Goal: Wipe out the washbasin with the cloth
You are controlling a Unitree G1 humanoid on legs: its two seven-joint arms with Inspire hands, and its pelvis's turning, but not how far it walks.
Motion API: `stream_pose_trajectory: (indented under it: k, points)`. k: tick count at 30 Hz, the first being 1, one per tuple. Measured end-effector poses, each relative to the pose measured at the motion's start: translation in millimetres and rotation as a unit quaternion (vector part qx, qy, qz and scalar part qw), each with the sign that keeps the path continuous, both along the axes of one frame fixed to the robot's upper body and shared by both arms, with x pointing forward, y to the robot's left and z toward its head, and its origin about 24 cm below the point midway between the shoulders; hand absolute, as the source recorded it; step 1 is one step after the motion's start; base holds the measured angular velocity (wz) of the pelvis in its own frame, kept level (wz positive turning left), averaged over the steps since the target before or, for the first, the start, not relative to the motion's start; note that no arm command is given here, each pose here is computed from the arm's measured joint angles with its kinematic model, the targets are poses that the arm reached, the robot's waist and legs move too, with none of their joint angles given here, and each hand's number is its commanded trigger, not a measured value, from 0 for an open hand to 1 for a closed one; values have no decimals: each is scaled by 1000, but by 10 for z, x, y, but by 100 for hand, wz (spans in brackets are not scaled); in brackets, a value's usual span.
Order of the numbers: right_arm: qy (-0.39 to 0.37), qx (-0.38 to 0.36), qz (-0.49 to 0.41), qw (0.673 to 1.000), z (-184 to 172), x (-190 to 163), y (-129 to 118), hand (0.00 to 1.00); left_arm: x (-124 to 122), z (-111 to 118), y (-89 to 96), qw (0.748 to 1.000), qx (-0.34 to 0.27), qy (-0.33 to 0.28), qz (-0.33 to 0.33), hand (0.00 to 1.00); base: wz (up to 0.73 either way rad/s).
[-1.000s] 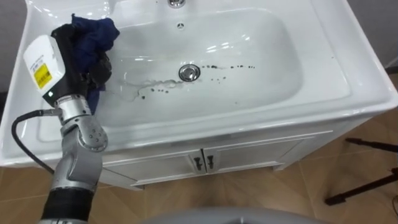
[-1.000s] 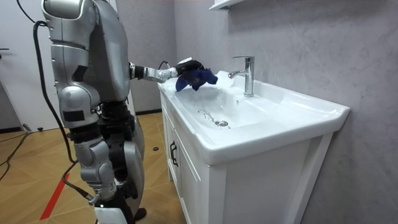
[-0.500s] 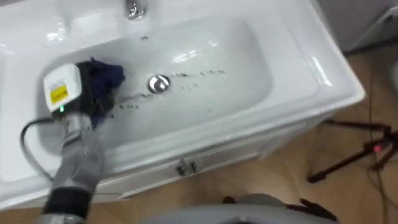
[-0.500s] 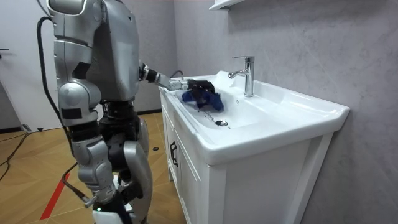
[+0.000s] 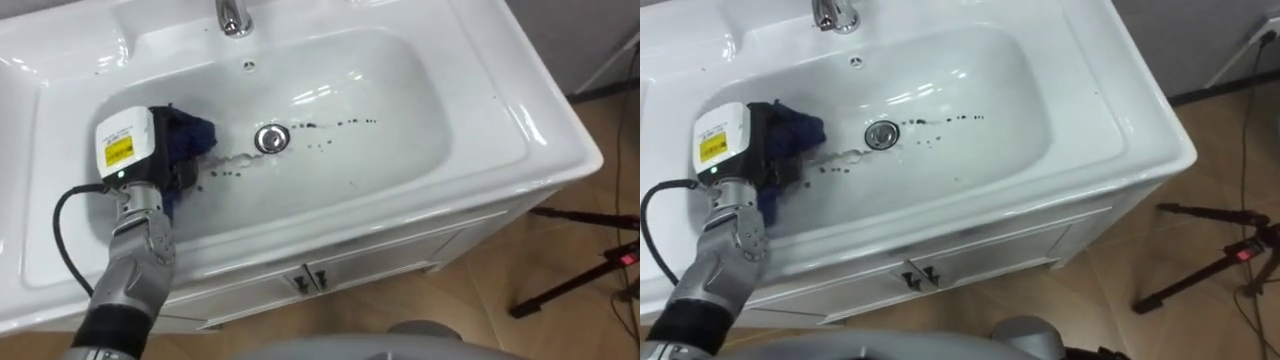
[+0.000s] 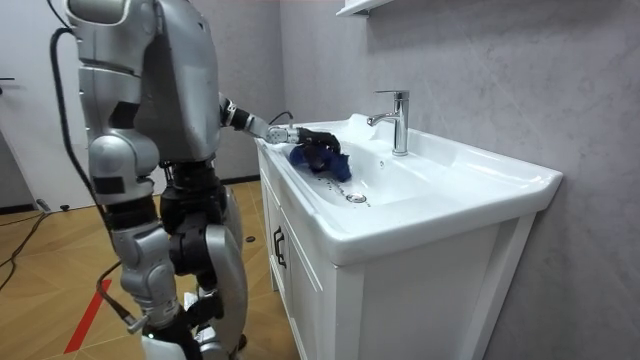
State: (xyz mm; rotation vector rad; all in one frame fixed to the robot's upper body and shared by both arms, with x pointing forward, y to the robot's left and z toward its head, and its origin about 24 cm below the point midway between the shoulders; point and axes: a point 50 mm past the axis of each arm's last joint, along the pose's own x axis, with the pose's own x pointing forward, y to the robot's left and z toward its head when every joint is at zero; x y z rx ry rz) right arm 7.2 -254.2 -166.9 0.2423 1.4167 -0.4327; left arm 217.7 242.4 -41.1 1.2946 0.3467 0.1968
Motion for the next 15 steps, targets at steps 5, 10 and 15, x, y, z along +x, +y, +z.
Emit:
stream_pose_trajectory:
  k: [5,10,15]
  points:
    - [38,-7,8,999,18,-140,-67,0,-126,-231,61,997,12,76,12,100,1]
    - [94,0,50,994,27,-319,-61,0,-148,-290,74,995,8,100,15,100,0]
    - [114,-1,75,991,32,-339,-72,0,-169,-349,73,993,18,117,14,100,-8]
